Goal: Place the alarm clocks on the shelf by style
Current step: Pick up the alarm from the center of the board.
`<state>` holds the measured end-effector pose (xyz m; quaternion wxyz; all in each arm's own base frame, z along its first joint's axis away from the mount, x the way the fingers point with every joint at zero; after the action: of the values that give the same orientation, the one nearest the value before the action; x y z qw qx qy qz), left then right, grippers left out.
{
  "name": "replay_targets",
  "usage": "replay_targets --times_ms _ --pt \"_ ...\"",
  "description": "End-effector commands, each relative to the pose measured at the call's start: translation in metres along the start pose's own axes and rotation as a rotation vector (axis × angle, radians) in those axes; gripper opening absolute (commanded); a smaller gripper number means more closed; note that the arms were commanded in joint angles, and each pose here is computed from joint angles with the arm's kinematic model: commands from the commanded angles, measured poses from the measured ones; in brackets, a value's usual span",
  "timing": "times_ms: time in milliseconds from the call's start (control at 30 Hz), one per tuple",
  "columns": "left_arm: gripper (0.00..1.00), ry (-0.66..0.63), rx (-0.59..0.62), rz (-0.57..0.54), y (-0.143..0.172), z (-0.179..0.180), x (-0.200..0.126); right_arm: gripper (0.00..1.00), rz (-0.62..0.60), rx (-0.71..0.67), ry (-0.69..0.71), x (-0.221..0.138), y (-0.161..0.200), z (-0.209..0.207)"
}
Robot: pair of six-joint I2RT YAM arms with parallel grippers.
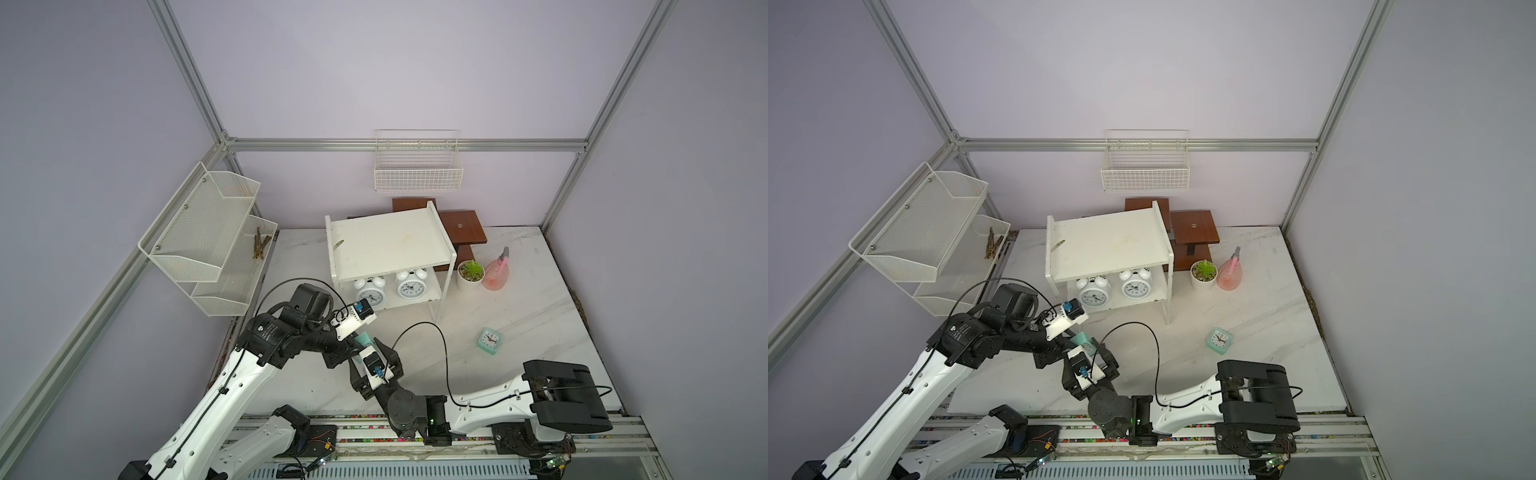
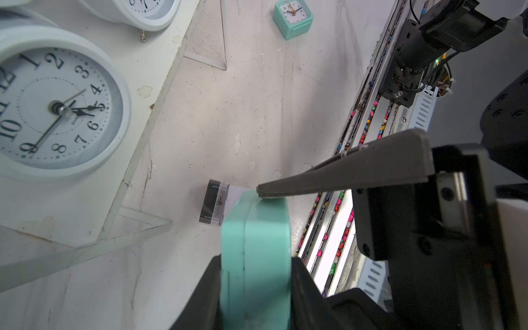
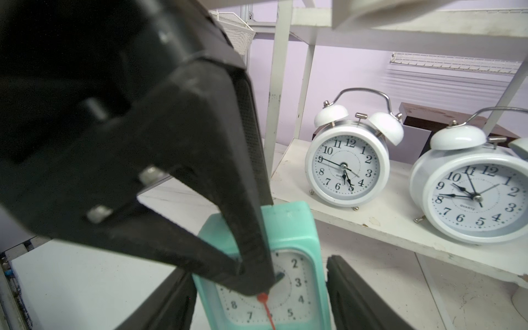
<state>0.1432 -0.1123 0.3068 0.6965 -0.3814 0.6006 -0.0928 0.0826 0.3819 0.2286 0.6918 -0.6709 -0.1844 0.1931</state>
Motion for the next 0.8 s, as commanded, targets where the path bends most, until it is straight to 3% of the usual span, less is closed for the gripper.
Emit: replay_targets --times_ms 0,133,233,367,433,500,767 --pt "0.28 0.008 0.008 -0.044 -0.004 -0.003 -0.005 0.73 -0.012 -0.004 0.0 0.001 -0.005 0.006" --pt "0.33 0.009 0.008 -0.046 -0.004 -0.004 -0.005 0.68 -0.011 -0.008 -0.001 0.001 -0.005 0.005" --pt "0.37 0.009 0.009 -0.048 -0.004 -0.004 -0.005 0.58 -0.012 -0.005 -0.004 -0.001 -0.005 0.003" --pt "0.5 0.007 0.011 -0.052 -0.004 -0.004 -0.006 0.52 -0.014 -0.003 -0.013 -0.003 -0.007 0.0" --pt "0.67 0.0 0.013 -0.053 -0.004 -0.004 -0.006 0.51 -0.01 -0.008 -0.013 -0.004 -0.007 -0.001" --pt "0.78 -0.022 0.02 -0.057 -0.004 -0.003 -0.007 0.5 -0.006 -0.014 -0.007 -0.004 -0.006 -0.003" --pt "0.88 -0.215 0.081 -0.085 0.0 0.0 -0.027 0.51 0.043 0.008 0.026 0.001 -0.012 -0.018"
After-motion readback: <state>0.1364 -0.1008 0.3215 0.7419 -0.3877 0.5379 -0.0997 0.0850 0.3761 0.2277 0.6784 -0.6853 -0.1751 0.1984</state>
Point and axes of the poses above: each gripper's point midway between its finger pads, its own x axis out along the fingers, its own z axis along the line the jaws close on, y = z × x, the point moved 9 cm from there along -x, back along the fingers, and after that the axes turned 6 degrees about x, right-handed, at the moved point
